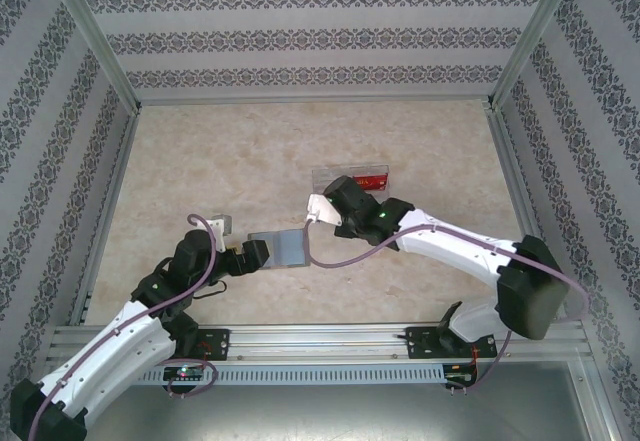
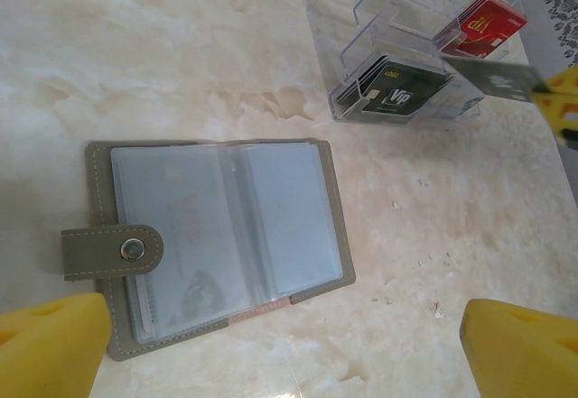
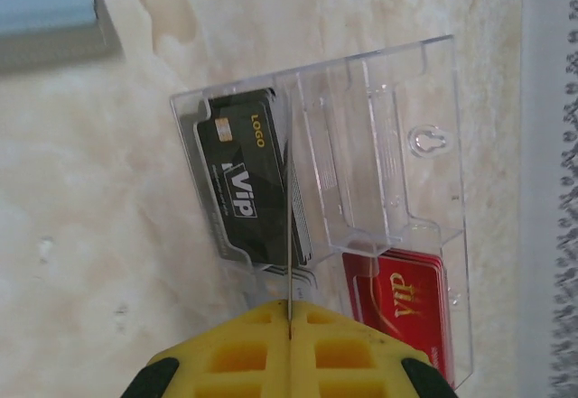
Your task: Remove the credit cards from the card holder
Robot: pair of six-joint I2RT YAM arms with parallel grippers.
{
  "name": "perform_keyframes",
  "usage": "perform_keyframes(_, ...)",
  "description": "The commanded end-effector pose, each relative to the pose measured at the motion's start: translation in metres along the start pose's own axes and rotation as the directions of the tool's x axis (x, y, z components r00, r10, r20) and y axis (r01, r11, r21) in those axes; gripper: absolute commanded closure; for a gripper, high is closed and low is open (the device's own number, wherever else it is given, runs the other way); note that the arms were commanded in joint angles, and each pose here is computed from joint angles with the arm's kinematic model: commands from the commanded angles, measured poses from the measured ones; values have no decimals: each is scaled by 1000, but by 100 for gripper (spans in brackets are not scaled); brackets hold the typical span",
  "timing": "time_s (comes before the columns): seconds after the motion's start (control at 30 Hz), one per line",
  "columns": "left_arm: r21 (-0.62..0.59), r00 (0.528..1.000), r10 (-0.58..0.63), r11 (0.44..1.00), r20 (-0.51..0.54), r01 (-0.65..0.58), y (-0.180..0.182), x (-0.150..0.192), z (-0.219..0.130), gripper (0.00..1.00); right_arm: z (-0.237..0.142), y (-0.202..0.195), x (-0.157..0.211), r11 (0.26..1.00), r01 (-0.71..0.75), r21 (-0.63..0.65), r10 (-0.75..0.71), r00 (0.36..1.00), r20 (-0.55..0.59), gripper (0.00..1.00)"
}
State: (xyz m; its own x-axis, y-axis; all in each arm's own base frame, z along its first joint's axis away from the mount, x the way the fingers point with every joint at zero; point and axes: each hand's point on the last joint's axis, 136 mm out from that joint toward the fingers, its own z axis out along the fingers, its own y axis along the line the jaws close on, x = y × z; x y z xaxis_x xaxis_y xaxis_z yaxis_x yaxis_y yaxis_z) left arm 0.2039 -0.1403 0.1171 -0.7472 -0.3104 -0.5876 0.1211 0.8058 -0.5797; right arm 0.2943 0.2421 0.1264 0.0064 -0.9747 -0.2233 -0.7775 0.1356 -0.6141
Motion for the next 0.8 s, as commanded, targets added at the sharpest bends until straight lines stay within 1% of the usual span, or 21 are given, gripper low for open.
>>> perform_keyframes(0.0,-29,1000,4,1000,-16,-4,9,6,0,0,14,-4,2,983,176,47,-173,984,-48,96)
perform_keyframes(0.4,-38,1000,0,999,-13,0,12,7,-1,0,48,7,10,984,174,-40,-177,980,-91,94)
perform_keyframes(0.6,-42,1000,0,999,-11,-1,12,7,-1,0,56,3,10,989,146,-40,-149,983,-108,93)
perform_keyframes(0.77,-49,1000,-1,999,-9,0,14,7,-1,0,55,1,6,992,124,-34,-126,988,-90,94)
